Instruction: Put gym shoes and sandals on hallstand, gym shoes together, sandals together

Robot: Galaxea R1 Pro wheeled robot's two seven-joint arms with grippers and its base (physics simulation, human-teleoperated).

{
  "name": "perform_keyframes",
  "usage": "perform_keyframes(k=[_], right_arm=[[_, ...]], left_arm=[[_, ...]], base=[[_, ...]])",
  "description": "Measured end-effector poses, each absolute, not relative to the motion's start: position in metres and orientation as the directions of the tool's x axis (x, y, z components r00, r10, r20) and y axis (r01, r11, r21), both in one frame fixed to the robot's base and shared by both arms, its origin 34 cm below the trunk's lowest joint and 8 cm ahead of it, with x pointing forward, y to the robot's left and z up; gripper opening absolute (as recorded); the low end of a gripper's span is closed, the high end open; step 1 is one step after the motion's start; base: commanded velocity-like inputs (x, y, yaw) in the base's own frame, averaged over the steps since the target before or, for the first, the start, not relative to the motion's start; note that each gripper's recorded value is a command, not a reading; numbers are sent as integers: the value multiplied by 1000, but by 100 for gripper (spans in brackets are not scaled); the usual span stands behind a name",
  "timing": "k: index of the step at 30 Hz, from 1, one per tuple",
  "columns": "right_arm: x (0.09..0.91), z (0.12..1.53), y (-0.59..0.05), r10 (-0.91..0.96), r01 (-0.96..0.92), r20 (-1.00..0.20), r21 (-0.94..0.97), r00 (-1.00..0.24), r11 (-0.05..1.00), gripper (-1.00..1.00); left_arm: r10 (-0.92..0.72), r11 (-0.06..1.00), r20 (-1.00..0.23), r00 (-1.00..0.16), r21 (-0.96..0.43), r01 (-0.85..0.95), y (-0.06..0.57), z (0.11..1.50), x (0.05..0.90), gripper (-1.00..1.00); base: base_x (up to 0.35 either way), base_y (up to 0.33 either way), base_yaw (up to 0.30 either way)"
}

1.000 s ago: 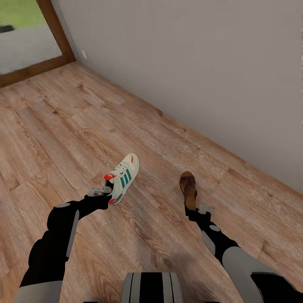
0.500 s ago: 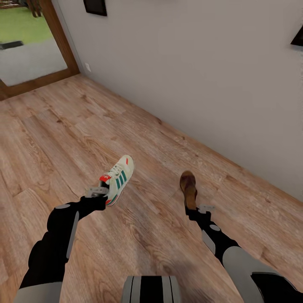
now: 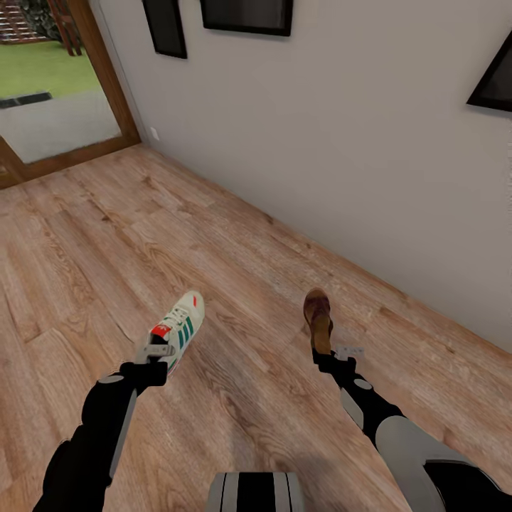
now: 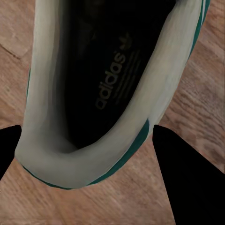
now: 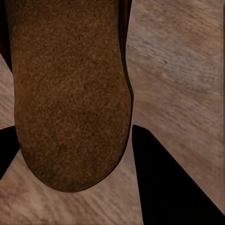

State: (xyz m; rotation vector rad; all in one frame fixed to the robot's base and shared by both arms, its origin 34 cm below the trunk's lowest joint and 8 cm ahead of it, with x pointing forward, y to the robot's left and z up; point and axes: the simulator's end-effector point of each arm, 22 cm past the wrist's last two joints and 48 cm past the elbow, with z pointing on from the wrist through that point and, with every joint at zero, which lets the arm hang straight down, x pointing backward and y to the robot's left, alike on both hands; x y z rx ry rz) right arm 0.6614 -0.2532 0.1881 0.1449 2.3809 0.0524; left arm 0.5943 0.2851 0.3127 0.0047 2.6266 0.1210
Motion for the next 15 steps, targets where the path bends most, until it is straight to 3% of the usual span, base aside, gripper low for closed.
perform_keyframes(k=[8, 15], right_arm=[[670, 207, -254, 121, 89, -703, 81, -701, 993, -100], [678, 225, -257, 121, 90, -726, 82, -677, 993, -100]], left_arm=[[-2, 993, -380, -925, 110, -47, 304, 288, 512, -100], [-43, 990, -387, -921, 111, -92, 320, 296, 502, -100]], base=[[0, 0, 0], [0, 0, 0]])
